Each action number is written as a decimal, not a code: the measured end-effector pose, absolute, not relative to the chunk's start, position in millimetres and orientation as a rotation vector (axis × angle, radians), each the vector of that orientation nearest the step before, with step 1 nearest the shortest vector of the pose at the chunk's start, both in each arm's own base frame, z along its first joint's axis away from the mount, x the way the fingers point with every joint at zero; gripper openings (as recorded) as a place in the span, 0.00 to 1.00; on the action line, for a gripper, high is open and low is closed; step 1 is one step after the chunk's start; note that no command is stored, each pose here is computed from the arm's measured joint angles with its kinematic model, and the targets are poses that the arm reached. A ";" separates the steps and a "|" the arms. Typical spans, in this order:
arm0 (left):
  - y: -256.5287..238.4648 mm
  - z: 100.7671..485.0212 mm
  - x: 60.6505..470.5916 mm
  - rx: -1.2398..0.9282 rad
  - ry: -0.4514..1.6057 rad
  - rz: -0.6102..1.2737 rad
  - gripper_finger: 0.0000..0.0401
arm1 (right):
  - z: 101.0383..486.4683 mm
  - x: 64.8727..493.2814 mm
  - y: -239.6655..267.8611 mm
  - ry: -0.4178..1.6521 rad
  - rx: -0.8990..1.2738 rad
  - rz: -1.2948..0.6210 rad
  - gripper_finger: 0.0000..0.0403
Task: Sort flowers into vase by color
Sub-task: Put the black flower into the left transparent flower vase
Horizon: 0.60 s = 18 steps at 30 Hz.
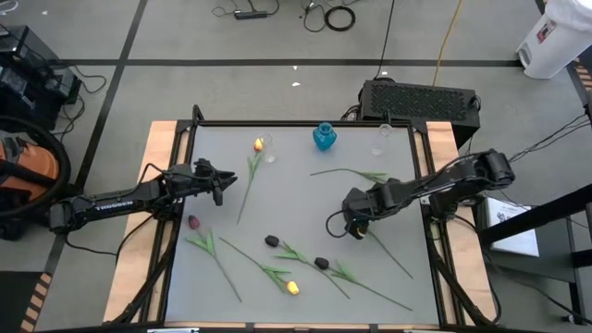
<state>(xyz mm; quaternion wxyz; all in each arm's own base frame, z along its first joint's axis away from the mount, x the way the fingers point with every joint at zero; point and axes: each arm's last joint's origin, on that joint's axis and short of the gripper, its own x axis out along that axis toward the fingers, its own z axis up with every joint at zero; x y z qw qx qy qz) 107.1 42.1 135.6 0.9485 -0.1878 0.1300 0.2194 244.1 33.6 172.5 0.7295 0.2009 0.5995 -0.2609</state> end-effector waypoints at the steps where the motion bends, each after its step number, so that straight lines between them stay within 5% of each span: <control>1: 42.1 135.8 107.2 -0.382 0.264 0.446 0.28 | 169.5 245.1 32.7 1.332 0.437 -0.580 0.53; 18: 42.1 135.6 107.1 -0.382 0.264 0.446 0.28 | 145.4 255.7 32.2 1.386 0.409 -0.597 0.53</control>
